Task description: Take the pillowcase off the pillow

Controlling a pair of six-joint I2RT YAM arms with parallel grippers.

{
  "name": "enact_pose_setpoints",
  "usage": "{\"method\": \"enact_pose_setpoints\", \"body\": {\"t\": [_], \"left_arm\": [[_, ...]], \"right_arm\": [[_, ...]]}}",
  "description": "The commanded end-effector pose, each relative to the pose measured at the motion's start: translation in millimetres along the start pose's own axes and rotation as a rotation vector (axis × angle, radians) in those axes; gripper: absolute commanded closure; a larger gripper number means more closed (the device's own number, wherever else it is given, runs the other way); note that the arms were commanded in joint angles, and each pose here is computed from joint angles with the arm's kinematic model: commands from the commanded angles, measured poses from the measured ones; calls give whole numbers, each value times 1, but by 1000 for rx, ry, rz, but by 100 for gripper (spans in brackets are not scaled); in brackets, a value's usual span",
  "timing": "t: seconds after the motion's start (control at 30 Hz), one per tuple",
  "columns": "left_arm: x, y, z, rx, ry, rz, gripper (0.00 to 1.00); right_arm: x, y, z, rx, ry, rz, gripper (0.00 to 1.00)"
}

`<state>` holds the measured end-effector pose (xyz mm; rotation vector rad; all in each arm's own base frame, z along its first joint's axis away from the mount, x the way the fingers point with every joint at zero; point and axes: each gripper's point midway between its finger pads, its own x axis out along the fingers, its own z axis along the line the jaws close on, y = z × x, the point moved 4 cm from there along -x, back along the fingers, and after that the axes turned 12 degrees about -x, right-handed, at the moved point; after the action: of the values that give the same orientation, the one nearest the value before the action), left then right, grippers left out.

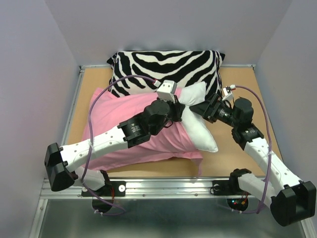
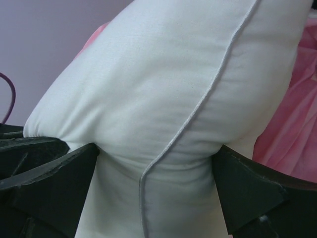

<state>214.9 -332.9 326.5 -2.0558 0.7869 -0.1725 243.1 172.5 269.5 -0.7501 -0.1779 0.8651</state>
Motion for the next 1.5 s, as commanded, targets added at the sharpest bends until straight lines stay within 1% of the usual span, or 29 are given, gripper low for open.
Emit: {"method": "enact_pose_setpoints", "body": {"t": [0.0, 0.1, 0.13, 0.17, 0.2, 0.23, 0.3, 0.33, 0.37, 0.4, 0.43, 0.47, 0.5, 0.53, 0.6, 0.63, 0.7, 0.8, 0.83, 0.87, 0.93, 1.03, 1.1, 1.13, 1.23, 1.33, 1.37, 1.43, 1.47], "left_arm": [[-8, -49, -82, -176, 328, -104, 100], [1, -37, -85, -179, 339, -63, 100], [1, -36, -88, -182, 354, -54, 100], [3, -34, -89, -180, 361, -48, 100], [6, -32, -91, -181, 363, -40, 100], [6, -33, -92, -181, 368, -39, 100], [6, -34, -91, -183, 359, -43, 100], [3, -37, -91, -185, 360, -52, 100], [2, -41, -90, -185, 354, -65, 99], [0, -43, -91, -183, 356, -72, 94], [-5, -48, -90, -173, 357, -84, 79], [-8, -51, -90, -168, 361, -87, 67], [-15, -58, -92, -165, 374, -100, 45], [-19, -60, -91, -155, 379, -105, 39], [-34, -71, -90, -141, 389, -130, 29], [-37, -72, -86, -136, 376, -133, 27], [-50, -80, -76, -125, 331, -149, 25], [-59, -88, -50, -131, 169, -181, 25], [-65, -84, -31, -122, 70, -169, 25], [-70, -80, -16, -107, 12, -151, 24], [-73, -69, 2, -120, -63, -147, 22], [-78, -51, 24, -136, -118, -125, 19], [-82, -47, 30, -153, -124, -126, 17], [-81, -38, 37, -145, -136, -111, 16], [-80, -24, 39, -154, -90, -78, 13], [-77, -19, 38, -163, -63, -74, 12], [-76, -19, 39, -160, -69, -74, 13], [-71, -16, 49, -153, -115, -66, 26], [-70, -16, 52, -151, -131, -67, 36]], "right_arm": [[-6, -18, 46, -67, -226, -63, 0], [-8, -25, 54, -74, -239, -76, 5], [-7, -25, 54, -76, -240, -71, 12], [-7, -27, 55, -76, -241, -74, 16], [-6, -27, 55, -73, -239, -70, 28], [-6, -27, 55, -71, -237, -67, 36], [-5, -26, 52, -66, -224, -66, 56], [-4, -26, 50, -64, -215, -62, 68], [-3, -26, 49, -63, -208, -61, 88], [-3, -27, 48, -75, -199, -65, 98], [-3, -29, 45, -70, -160, -71, 99], [-3, -32, 45, -78, -143, -80, 99], [-4, -36, 45, -104, -119, -96, 99], [-4, -38, 37, -94, -47, -105, 100], [-7, -51, 41, -149, -1, -137, 100], [-8, -49, 34, -140, 52, -116, 99], [-8, -59, 29, -173, 118, -138, 99], [-9, -62, 26, -188, 156, -146, 99], [-10, -64, 27, -193, 160, -150, 99], [-10, -66, 28, -201, 162, -151, 99], [-9, -69, 28, -205, 171, -154, 99], [-10, -73, 31, -213, 171, -160, 99], [-10, -77, 35, -218, 165, -165, 100], [-10, -77, 36, -219, 168, -162, 99], [-11, -80, 38, -226, 170, -161, 100], [-11, -82, 39, -226, 174, -160, 100], [-11, -82, 39, -226, 175, -159, 99], [-11, -82, 39, -224, 180, -158, 99], [-11, -82, 40, -224, 179, -159, 99]]}}
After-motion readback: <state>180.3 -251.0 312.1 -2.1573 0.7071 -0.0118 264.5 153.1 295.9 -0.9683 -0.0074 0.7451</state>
